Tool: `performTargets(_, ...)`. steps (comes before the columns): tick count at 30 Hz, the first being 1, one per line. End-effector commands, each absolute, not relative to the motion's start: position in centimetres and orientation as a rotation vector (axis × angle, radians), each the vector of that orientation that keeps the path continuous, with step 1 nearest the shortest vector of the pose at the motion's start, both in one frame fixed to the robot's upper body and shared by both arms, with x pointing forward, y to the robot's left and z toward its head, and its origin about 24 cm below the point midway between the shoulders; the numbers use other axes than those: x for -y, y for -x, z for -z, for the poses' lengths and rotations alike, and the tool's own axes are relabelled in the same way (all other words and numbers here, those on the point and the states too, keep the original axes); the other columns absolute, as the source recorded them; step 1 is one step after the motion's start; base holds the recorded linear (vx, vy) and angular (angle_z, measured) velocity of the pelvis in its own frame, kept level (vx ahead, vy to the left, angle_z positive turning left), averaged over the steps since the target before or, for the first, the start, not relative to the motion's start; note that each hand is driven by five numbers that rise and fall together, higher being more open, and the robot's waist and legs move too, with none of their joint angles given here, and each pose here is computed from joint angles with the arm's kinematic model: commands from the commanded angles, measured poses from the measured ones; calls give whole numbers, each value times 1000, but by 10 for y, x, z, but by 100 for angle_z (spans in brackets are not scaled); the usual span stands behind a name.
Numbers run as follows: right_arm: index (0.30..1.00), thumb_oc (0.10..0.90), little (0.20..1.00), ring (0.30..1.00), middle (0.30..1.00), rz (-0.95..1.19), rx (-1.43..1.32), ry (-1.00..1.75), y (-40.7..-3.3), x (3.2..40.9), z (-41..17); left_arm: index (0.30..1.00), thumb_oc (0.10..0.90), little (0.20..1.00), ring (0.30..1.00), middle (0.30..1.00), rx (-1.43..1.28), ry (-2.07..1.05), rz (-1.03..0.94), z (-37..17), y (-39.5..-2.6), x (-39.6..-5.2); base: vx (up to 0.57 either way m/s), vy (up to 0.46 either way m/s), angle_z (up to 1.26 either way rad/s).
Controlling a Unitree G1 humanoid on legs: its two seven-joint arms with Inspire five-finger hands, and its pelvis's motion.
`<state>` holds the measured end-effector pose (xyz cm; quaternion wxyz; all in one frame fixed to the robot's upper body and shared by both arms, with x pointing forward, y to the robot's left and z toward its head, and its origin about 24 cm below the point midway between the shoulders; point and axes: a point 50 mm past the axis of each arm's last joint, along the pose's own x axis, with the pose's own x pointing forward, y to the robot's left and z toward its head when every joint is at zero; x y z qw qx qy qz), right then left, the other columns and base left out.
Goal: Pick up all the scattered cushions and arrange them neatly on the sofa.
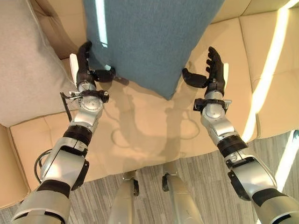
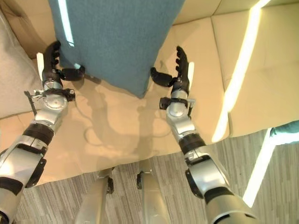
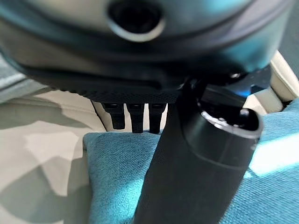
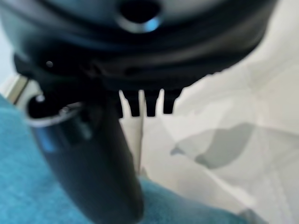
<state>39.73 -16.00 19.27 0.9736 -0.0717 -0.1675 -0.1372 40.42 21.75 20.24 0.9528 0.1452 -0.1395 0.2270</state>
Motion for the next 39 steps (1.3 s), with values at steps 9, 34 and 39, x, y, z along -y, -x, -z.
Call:
performTargets(9,900,800,900,900,900,165,554,-39,-396,126,-248,900,800,900,900,900,563,-201,-388,-296,-405,-204,10,24,0)
performTargets(34,300,400,300,300,300,115,507,-123,-356,158,-177,300,400,300,300,300,607,171,39,-211,-354,-129,-2,-16,4)
performTargets(39,300,400,300,300,300,128,388,-125,-326,168,-124,300,400,300,300,300,479,235,87,-160,-330,-123,6,-16,0)
